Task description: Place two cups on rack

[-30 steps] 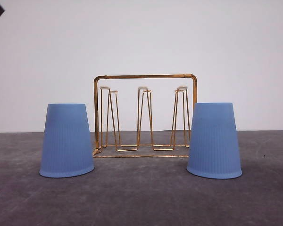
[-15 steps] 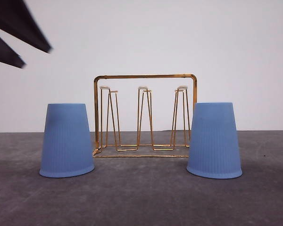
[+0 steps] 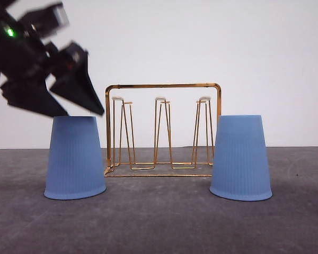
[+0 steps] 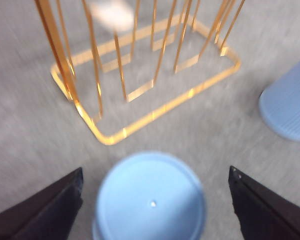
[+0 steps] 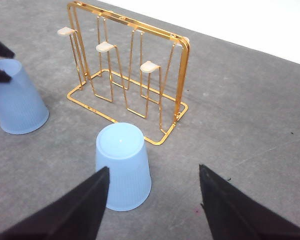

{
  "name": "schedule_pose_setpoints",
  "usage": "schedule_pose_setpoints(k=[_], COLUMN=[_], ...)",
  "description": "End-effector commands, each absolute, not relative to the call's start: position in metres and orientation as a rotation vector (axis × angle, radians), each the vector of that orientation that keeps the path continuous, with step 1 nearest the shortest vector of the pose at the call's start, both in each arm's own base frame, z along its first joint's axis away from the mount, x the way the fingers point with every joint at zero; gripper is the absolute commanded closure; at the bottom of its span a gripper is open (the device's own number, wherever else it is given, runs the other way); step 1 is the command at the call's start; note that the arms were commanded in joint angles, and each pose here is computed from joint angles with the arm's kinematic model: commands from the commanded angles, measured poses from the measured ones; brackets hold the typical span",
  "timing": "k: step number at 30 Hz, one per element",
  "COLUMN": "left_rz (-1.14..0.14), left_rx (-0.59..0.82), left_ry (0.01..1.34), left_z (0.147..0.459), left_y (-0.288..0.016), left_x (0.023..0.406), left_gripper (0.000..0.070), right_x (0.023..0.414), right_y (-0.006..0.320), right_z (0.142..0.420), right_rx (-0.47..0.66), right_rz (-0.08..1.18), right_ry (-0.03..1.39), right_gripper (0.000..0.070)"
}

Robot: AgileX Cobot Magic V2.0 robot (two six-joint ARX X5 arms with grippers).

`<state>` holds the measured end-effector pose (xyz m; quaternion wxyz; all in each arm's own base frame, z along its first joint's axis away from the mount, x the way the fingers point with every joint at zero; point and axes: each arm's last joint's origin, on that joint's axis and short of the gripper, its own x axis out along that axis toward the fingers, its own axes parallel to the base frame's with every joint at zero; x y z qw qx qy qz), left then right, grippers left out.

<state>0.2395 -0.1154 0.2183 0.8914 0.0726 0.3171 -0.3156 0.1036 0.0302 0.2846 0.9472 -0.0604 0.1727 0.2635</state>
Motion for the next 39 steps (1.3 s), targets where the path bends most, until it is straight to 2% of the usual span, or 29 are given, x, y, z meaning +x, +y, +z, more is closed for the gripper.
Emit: schedule_pose_setpoints(k=[1,5,7,11,13,20,25,32,36,39], left_rz=[-0.663,-0.639,-0.633,-0.615,-0.614,-0.602,-0.585,-0.569,-0.521,-0.504], left_rx=[0.162,0.172,0.170,0.145,0.144,0.142,0.117,0.055,0.061,0.064], left_ry=[0.666,0.719,0.735,0.752,0.763,0.856,0.858,0.707,0.593,0.561], left_z=[0.216,0.202,0.199,0.204,0.213,0.264,0.311,0.364,0.372,0.369], left_y=[-0.120,-0.122,-0.123,-0.123,-0.123,-0.124,-0.126,-0.127,-0.131,-0.136], left_x=[0.245,0.250,0.251,0.252,0.252,0.254,0.254,0.258,0.266,0.274], left_gripper=[0.0138,0.0147,0.0180,0.0410,0.0468,0.0472,0.0472,0.0471,0.0470,0.0470], right_x=[0.104,0.104,0.104,0.104,0.104,0.104,0.104,0.104,0.104,0.104], right_y=[0.030,0.030,0.030,0.030,0.030,0.030,0.030,0.030,0.030,0.030], right_z=[0.289,0.289,0.289,0.289,0.289,0.289,0.289,0.289,0.289,0.289], right_rx=[-0.131,-0.131,-0.131,-0.131,-0.131,-0.131,-0.131,-0.131,-0.131,-0.131], right_rz=[0.539,0.539,0.539,0.539,0.539,0.539,0.539,0.539,0.539,0.539], right_ry=[0.330,0.330,0.330,0.330,0.330,0.330,0.330,0.330,0.329,0.329], right_gripper=[0.0336,0.0337,0.0336,0.0337,0.0337,0.0337,0.0336,0.0337,0.0337,0.0337])
